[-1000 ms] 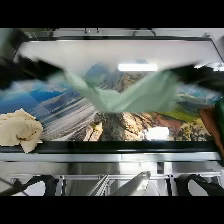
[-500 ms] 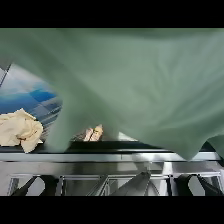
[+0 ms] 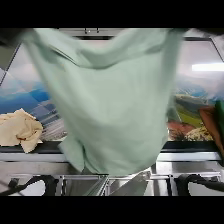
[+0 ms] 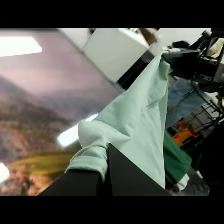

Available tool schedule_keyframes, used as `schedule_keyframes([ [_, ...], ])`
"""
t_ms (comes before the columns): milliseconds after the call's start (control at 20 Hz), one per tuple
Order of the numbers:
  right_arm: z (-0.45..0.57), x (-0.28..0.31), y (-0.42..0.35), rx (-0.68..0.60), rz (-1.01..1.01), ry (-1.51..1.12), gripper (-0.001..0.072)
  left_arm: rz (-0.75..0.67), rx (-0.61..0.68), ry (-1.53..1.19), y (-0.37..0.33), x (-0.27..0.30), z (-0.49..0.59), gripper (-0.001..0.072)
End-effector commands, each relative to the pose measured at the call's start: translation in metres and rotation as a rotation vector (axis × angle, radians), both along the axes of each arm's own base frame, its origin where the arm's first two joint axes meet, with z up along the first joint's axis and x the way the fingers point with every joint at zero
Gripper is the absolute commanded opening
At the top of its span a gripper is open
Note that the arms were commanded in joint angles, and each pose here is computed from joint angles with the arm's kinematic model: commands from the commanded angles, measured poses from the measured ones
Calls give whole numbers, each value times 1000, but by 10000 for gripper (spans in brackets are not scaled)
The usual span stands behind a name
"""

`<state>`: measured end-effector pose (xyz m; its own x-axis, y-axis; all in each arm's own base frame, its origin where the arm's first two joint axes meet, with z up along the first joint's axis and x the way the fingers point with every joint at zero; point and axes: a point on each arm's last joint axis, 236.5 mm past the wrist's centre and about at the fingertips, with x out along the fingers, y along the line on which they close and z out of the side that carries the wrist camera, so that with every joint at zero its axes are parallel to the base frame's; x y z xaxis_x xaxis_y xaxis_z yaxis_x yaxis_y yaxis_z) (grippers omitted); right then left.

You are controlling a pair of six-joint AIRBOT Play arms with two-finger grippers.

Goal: Fold the shirts.

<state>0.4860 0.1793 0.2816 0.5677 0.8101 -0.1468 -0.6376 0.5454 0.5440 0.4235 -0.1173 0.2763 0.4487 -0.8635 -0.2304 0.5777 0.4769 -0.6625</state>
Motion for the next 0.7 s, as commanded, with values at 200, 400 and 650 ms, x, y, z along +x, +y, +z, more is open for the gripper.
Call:
schedule_keyframes([
  [200,-210,90,-30,14,-101,417,328,-35,40,485,38,90,-243,332],
  [400,-178,43,-85,71,10,517,324,-19,-4,584,79,95,-246,346],
  [650,-202,-63,-148,-59,30,827,307,88,31,553,121,108,-225,348],
])
